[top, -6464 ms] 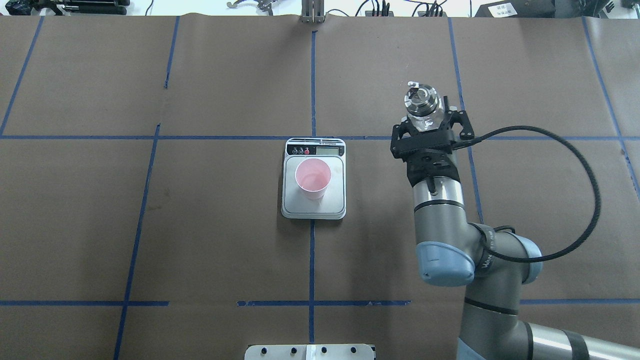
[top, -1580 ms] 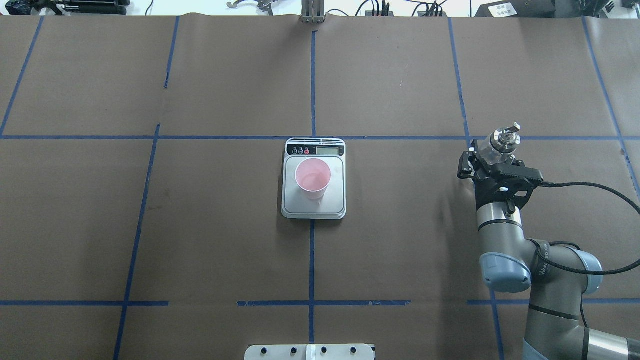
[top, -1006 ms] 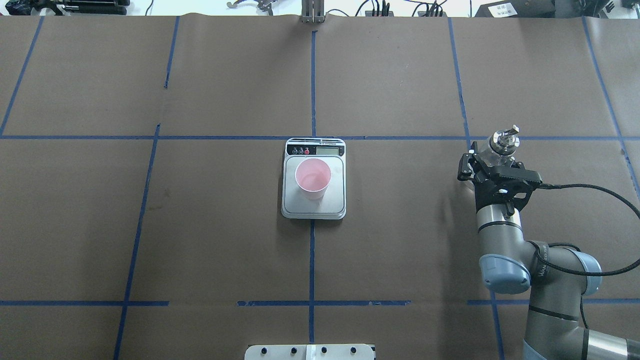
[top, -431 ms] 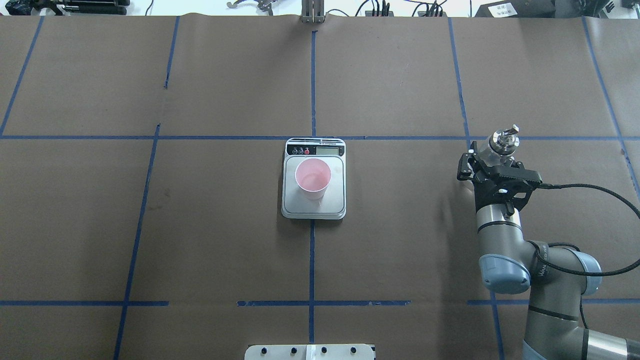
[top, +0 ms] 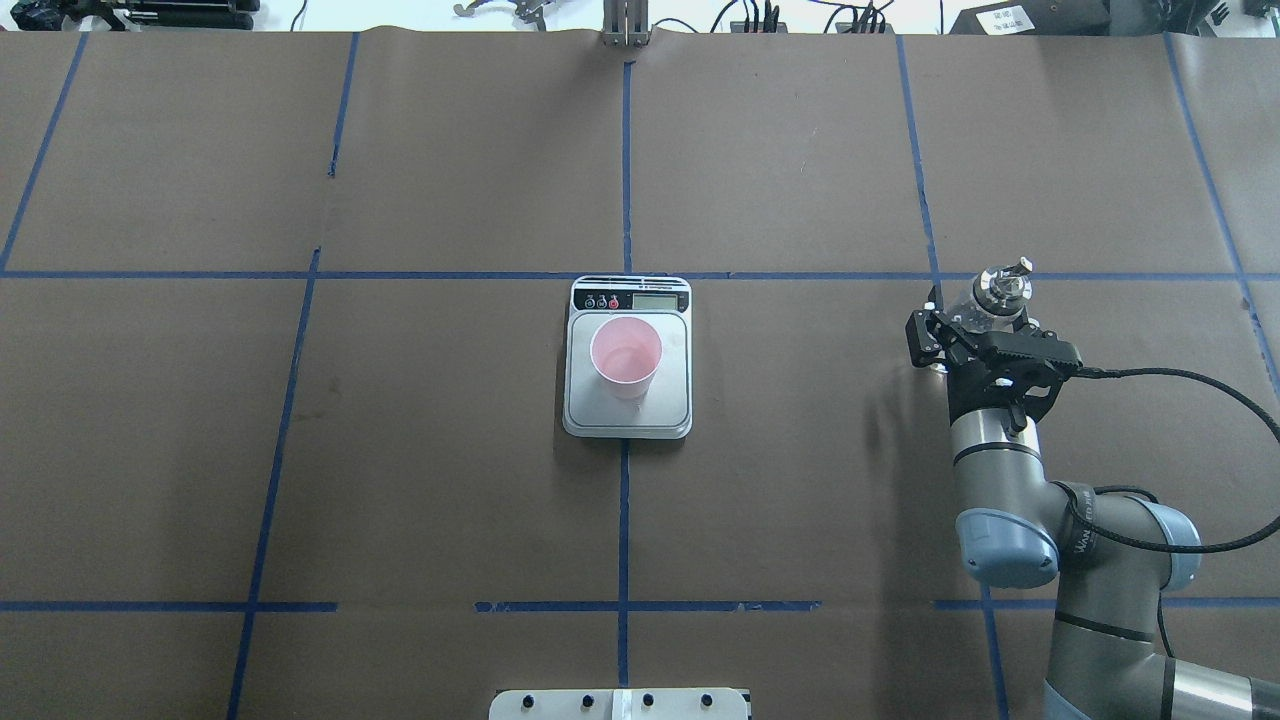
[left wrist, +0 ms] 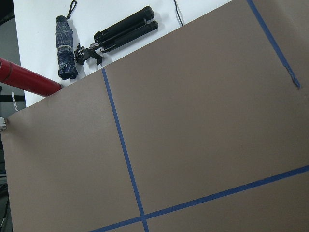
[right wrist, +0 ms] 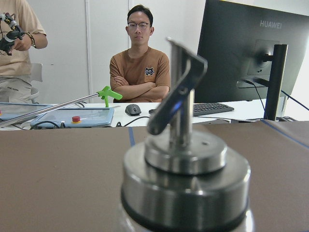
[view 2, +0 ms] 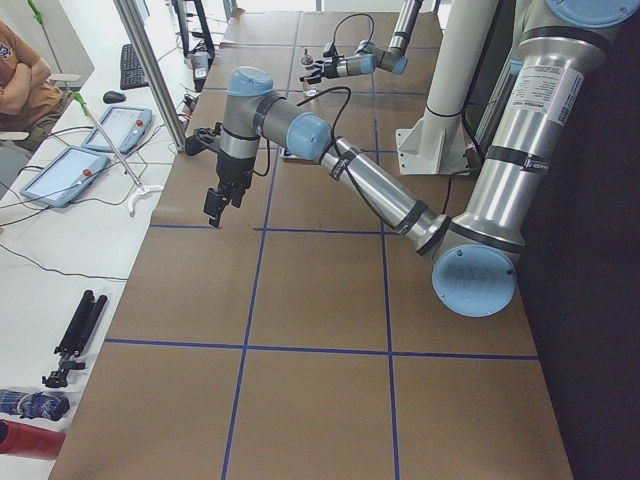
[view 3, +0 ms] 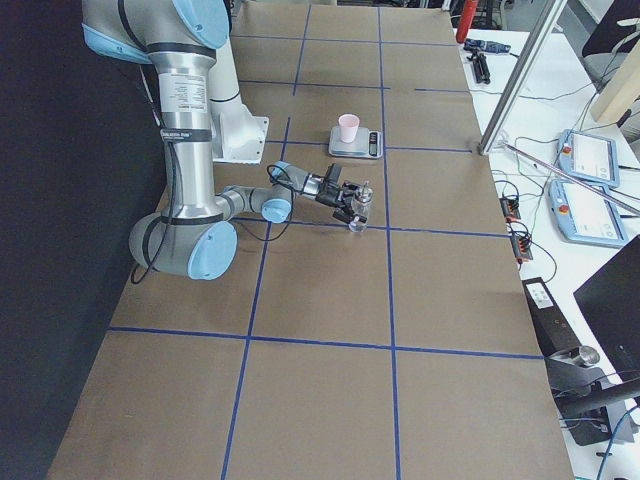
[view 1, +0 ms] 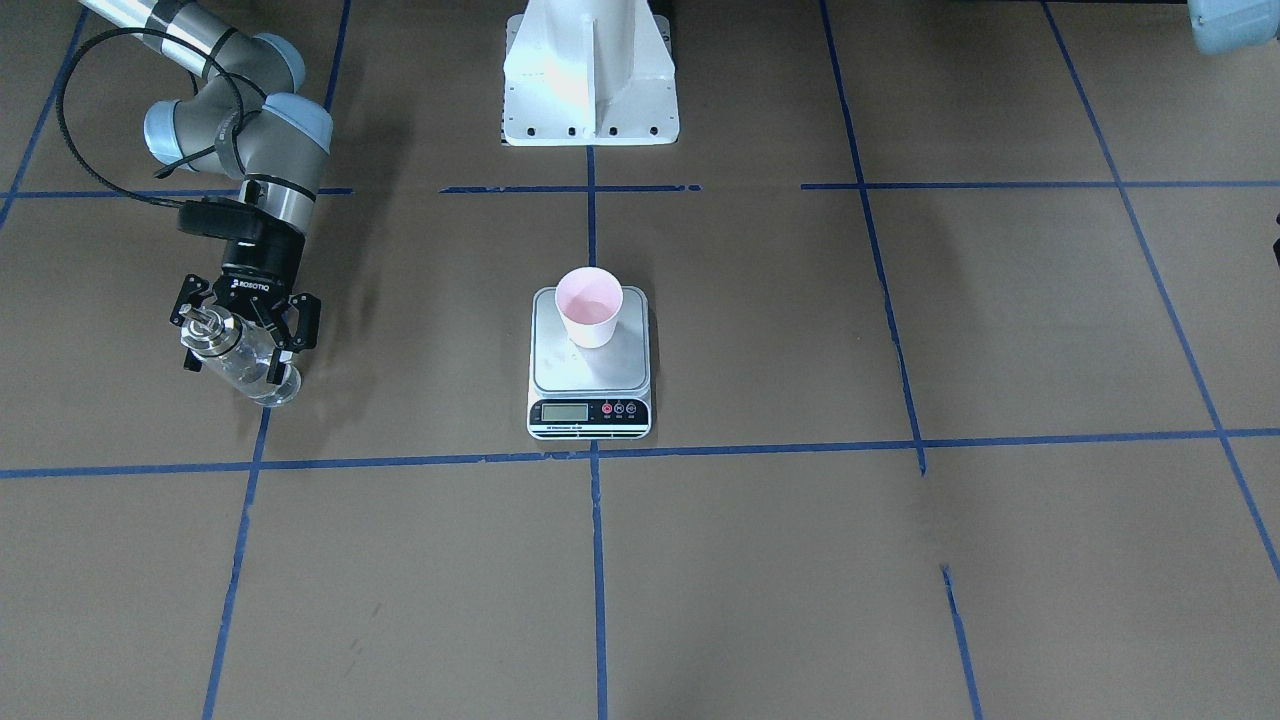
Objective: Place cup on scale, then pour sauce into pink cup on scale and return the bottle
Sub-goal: 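Hold the upright bottle beside the table edge with the right gripper, then lower the glass bottle onto the table with the right gripper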
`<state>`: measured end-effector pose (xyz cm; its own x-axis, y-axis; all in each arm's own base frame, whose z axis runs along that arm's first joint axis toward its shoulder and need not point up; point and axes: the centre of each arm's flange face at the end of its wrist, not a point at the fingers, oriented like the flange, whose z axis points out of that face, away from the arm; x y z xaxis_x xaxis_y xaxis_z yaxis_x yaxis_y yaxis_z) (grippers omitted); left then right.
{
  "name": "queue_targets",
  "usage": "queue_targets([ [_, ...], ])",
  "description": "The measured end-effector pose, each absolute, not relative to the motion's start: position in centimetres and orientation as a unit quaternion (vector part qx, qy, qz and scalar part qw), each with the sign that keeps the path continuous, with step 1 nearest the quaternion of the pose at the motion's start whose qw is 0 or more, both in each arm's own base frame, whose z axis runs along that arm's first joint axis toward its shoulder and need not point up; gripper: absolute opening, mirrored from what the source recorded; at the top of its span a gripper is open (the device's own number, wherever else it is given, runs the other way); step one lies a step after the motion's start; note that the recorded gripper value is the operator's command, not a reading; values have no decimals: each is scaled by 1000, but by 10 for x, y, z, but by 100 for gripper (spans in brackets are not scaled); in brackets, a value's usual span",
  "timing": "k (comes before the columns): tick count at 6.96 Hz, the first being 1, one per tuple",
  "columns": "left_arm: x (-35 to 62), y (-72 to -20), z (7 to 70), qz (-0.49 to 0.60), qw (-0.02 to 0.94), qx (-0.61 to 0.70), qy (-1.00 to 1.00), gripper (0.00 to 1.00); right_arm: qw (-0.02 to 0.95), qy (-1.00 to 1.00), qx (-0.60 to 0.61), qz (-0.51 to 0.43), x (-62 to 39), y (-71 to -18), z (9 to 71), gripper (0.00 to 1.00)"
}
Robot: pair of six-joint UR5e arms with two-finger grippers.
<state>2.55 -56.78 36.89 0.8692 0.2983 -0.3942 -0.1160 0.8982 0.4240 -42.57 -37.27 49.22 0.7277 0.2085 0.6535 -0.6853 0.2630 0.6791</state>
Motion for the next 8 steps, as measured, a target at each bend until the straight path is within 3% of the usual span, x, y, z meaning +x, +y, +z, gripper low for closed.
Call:
queue_targets([
  [8,28,-573,369,110,946,196,232,100,748,-228,550,292,-425,-358,483,100],
])
